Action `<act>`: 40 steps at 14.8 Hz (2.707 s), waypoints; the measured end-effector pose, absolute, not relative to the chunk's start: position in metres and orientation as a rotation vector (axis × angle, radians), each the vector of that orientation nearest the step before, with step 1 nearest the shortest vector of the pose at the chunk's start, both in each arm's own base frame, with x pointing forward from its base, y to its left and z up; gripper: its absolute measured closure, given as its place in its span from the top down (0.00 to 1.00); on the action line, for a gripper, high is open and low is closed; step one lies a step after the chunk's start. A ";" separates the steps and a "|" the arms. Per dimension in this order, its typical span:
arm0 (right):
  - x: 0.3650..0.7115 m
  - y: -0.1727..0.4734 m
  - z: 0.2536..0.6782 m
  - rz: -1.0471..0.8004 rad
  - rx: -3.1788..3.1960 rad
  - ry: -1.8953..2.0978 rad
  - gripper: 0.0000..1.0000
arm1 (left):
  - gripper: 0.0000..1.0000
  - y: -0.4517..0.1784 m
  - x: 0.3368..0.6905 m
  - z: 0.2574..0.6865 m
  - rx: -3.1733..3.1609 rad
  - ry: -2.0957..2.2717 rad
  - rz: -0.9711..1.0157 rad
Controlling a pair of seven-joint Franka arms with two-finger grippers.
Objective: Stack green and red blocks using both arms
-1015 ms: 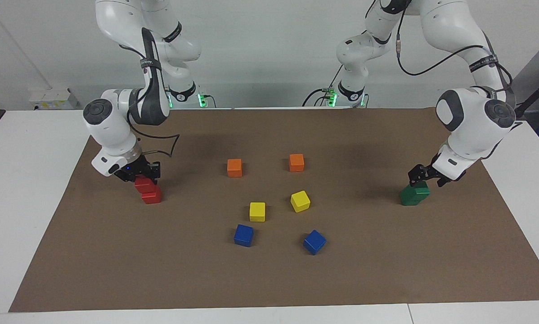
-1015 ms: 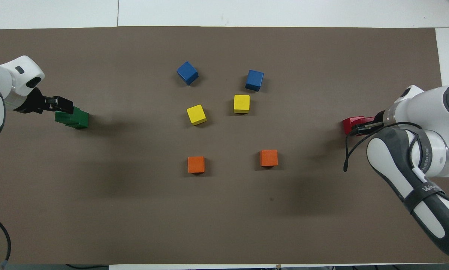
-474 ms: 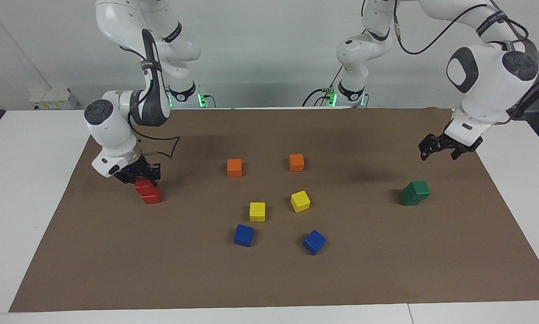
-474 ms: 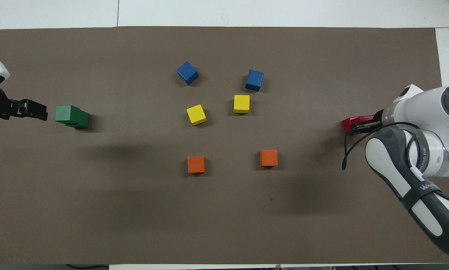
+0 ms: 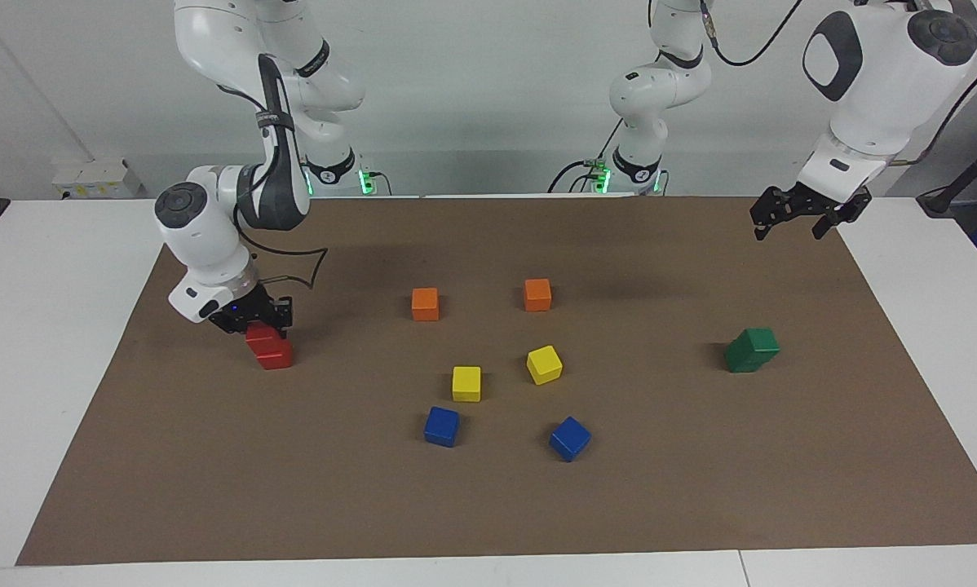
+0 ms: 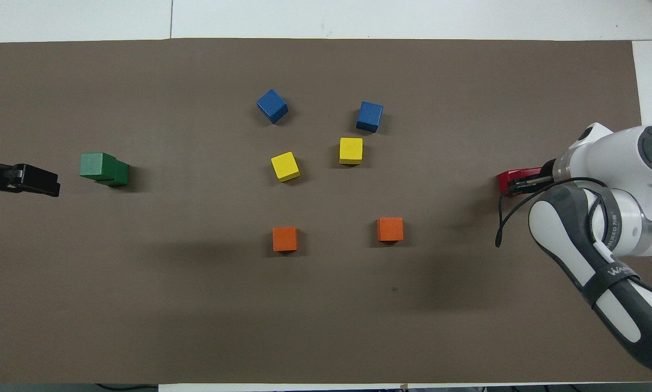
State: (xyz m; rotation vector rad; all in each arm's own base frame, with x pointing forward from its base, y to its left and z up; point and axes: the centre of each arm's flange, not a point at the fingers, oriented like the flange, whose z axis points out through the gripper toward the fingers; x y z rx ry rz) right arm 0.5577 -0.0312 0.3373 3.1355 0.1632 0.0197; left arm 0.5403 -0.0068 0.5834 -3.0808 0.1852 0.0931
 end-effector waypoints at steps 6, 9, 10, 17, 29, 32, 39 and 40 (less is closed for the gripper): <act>0.558 -0.031 0.337 0.020 3.136 0.163 0.55 | 1.00 -0.024 0.537 0.591 -3.087 0.239 0.105; 0.558 -0.031 0.336 0.026 3.135 0.163 0.55 | 1.00 -0.025 0.536 0.610 -3.089 0.241 0.105; 0.559 -0.031 0.337 0.031 3.135 0.163 0.55 | 1.00 -0.026 0.536 0.613 -3.089 0.244 0.101; 0.559 -0.031 0.337 0.037 3.135 0.164 0.55 | 1.00 -0.038 0.546 0.600 -3.088 0.279 0.111; 0.562 -0.030 0.338 0.044 3.134 0.166 1.00 | 1.00 -0.036 0.546 0.604 -3.111 0.269 0.117; 0.568 -0.030 0.350 0.045 3.134 0.165 1.00 | 1.00 -0.036 0.546 0.604 -3.111 0.270 0.121; 0.600 -0.032 0.445 0.063 3.131 0.163 1.00 | 1.00 -0.044 0.545 0.605 -3.109 0.291 0.118; 0.603 -0.033 0.465 0.075 3.129 0.163 1.00 | 1.00 -0.044 0.545 0.605 -3.109 0.291 0.118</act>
